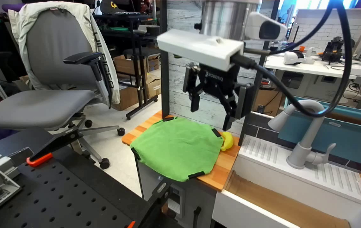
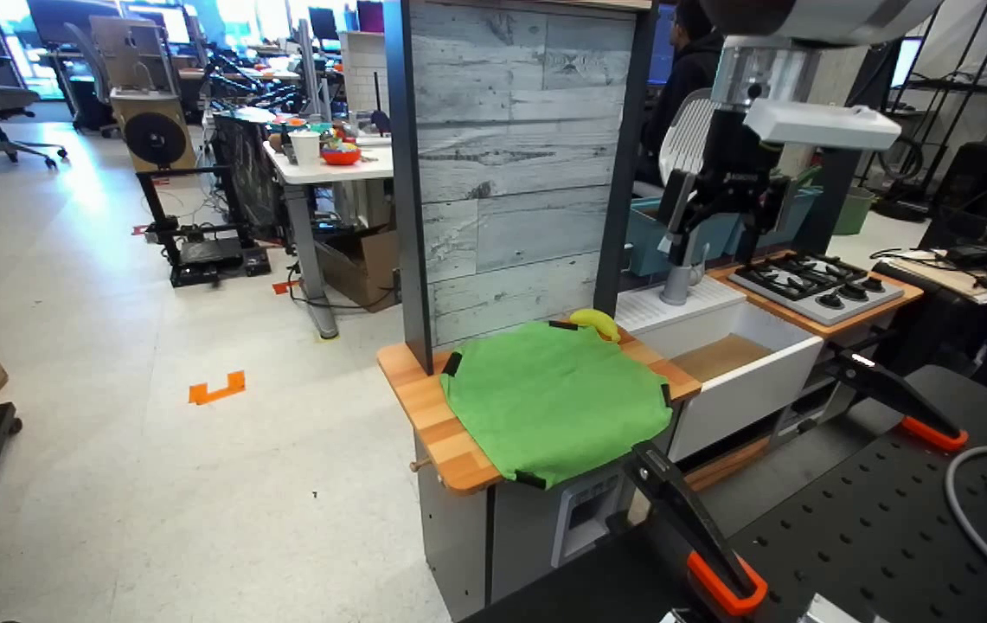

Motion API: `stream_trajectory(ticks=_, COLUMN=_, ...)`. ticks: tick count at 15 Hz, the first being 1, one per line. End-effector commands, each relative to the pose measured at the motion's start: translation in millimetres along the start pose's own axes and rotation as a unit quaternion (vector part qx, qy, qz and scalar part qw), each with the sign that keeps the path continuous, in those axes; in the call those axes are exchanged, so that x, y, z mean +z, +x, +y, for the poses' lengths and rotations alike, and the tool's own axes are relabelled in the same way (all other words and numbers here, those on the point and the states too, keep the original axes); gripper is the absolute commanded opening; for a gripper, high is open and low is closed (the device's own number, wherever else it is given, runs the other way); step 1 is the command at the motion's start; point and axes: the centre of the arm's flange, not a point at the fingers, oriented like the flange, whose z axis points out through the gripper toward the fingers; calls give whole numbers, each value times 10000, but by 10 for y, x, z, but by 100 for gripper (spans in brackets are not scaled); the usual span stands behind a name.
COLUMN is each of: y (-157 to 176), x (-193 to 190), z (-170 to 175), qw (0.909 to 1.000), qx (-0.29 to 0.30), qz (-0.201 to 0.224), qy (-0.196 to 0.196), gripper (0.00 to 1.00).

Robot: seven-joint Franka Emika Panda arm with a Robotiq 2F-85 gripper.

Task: Fold the green towel in half

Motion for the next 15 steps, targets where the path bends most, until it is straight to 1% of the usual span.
stream_trajectory(ticks=1, y=376, x=484, z=85, qw=9997, qx=232, qz=-77, qy=72, gripper=100)
stream_trajectory(ticks=3, y=467, x=757, z=99, qw=9994, qx=284, qz=-204, qy=79, gripper=100)
stream_trajectory(ticks=6, y=563, x=1204, z=125, qw=9986, qx=421, qz=-301, qy=-44, gripper=100)
stream_trajectory(ticks=9, y=576, x=1536, z=160, qw=9980, qx=472, qz=-406, qy=-97, gripper=100)
stream_trajectory(ticks=13, y=603, x=1874, z=199, qw=9973, qx=494, qz=-513, qy=-174, gripper=100)
stream_trajectory(ticks=15, y=616, x=1995, z=198, qw=9972, qx=477, qz=-524, qy=-242, gripper=74)
